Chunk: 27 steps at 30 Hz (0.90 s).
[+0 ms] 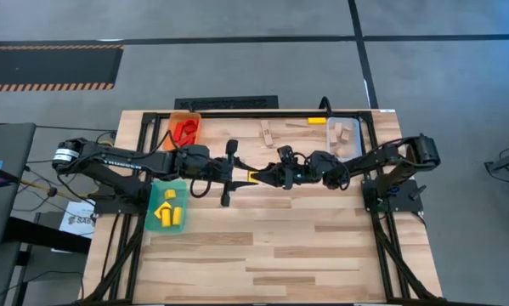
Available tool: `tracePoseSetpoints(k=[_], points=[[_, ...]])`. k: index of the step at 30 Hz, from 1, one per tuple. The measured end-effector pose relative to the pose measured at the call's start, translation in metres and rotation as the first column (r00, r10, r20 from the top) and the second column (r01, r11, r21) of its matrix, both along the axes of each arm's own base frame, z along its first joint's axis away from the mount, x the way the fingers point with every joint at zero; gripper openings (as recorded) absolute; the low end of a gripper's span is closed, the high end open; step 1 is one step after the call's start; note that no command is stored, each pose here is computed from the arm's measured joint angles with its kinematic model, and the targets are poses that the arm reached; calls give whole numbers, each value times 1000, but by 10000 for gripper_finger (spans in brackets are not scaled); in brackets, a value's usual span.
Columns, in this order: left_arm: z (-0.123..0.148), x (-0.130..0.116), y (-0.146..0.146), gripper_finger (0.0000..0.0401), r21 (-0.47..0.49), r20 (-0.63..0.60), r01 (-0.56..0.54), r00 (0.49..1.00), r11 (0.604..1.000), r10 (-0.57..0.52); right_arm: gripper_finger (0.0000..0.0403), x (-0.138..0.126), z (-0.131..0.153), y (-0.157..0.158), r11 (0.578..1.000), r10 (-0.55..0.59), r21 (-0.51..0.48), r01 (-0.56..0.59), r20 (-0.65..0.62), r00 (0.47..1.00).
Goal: Sort & place blocks by color
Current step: Put the yellow wooden block into the green bin
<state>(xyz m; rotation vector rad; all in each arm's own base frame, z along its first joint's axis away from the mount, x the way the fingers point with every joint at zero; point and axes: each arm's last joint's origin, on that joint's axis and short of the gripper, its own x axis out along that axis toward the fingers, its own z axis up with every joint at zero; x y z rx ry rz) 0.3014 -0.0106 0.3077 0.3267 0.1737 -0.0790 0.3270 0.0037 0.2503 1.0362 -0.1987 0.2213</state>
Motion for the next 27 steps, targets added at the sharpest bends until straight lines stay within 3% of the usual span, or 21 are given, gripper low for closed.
tracePoseSetpoints(k=[2,7,12,15,20,23,27], points=[[1,0,0,106,20,4,6,1000,1000,-6,147,0,0,0,1000,6,11,-6,1,1000],[11,1,0,106,24,-10,6,1000,1000,-5,211,0,1,-3,1000,-12,-17,12,9,1000],[31,-11,1,106,48,-198,-9,980,999,18,259,0,0,-19,999,-27,-28,27,-1,1000],[31,-29,2,106,17,-389,-37,920,999,41,265,0,-2,-28,999,-42,-31,41,-25,999],[24,-71,1,106,0,-626,-208,763,978,162,265,0,-10,-39,998,-58,-30,55,-104,993],[14,-96,0,106,-47,-729,-362,649,931,216,265,0,-12,-42,997,-69,-42,64,-124,990],[-10,-123,-3,106,-128,-790,-563,556,817,259,265,0,-13,-42,997,-69,-53,62,-131,989]])
